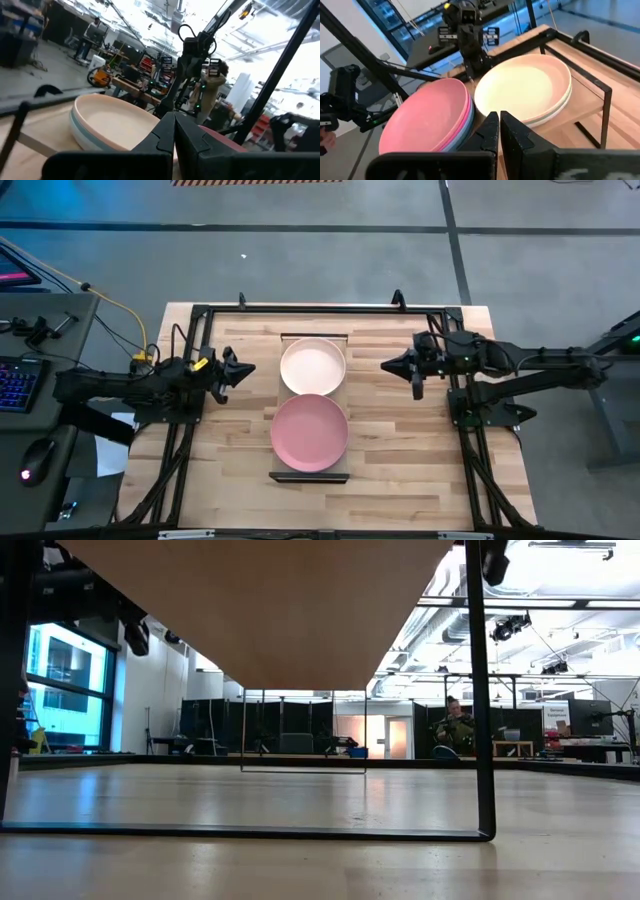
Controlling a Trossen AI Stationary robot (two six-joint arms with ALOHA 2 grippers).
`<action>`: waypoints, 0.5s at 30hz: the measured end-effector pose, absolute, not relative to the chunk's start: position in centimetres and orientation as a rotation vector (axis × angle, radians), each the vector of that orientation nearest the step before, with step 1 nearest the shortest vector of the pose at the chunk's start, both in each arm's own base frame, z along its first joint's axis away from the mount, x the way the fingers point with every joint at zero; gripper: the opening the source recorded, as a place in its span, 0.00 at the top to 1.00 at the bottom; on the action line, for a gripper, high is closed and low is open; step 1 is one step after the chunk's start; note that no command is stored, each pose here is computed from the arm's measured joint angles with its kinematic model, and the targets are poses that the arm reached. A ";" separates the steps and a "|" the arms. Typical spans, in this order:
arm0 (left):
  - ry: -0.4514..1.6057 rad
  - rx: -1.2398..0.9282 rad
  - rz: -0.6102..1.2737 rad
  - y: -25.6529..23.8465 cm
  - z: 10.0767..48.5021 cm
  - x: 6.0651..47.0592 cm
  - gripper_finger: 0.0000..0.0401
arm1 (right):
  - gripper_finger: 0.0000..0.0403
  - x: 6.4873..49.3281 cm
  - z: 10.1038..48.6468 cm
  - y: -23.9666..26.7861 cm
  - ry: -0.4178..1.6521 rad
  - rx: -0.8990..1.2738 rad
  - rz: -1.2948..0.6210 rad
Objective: Place and stack plates onto a shelf
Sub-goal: Return to Home Position
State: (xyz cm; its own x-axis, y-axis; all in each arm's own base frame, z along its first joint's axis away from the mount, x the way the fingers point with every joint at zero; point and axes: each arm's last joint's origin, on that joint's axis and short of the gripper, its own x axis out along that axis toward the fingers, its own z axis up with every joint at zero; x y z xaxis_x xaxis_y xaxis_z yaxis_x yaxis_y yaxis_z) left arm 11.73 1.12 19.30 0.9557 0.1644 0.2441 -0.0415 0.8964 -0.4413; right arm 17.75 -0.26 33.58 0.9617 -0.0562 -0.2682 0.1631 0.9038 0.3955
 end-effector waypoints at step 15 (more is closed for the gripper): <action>-0.274 -0.494 0.104 1.1 19.2 11.8 1.00 | 1.00 14.4 26.8 0.3 0.160 0.480 -0.032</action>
